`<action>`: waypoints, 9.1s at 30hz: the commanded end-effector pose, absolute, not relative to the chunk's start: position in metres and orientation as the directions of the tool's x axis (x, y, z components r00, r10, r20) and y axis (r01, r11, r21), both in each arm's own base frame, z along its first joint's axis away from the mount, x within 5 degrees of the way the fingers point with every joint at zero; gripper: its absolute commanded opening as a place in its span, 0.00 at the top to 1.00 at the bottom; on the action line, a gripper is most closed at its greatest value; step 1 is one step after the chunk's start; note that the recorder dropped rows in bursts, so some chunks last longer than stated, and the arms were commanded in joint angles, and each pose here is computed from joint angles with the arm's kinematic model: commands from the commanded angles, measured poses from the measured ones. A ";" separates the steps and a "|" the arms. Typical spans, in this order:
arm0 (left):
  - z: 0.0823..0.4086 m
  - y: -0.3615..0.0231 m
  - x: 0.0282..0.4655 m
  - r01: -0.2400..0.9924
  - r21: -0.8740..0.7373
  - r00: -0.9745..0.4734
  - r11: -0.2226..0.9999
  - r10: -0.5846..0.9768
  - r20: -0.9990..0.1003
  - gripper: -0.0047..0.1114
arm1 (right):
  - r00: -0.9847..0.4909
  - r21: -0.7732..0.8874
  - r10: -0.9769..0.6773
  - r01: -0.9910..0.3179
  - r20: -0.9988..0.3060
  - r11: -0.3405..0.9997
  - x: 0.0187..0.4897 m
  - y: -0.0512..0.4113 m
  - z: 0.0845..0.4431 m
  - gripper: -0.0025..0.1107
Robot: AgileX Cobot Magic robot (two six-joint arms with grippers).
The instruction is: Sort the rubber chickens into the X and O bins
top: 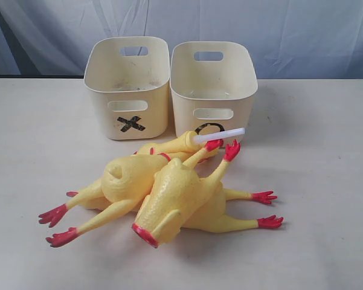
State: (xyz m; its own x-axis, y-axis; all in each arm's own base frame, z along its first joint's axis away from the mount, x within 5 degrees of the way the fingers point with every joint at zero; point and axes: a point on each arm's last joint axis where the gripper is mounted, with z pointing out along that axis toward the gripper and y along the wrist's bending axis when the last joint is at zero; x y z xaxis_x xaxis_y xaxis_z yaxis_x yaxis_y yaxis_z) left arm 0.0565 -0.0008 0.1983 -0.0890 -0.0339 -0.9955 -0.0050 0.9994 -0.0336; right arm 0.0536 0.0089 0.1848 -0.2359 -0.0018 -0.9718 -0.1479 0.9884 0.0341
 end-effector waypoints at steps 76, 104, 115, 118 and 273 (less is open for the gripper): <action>0.277 -0.074 0.123 0.656 -0.526 -0.667 0.540 0.089 -0.740 0.96 | -0.225 0.035 0.002 -0.143 -0.974 0.989 0.054 0.009 0.185 0.99; 0.280 -0.069 0.126 0.563 -0.552 -0.739 0.615 0.076 -0.670 0.96 | -0.225 0.035 0.002 -0.143 -0.974 0.989 0.054 0.009 0.185 0.99; 0.276 -0.071 0.116 0.504 -0.548 -0.824 0.668 0.182 -0.536 0.96 | -0.225 0.035 0.002 -0.143 -0.974 0.989 0.054 0.009 0.185 0.99; 0.276 -0.078 0.110 0.524 -0.551 -0.824 0.650 0.221 -0.522 0.96 | -0.225 0.035 0.002 -0.143 -0.974 0.989 0.054 0.009 0.185 0.99; 0.187 -0.231 0.193 0.734 0.034 -0.403 0.678 0.476 -0.782 0.27 | -0.225 0.035 0.002 -0.143 -0.974 0.989 0.054 0.009 0.185 0.99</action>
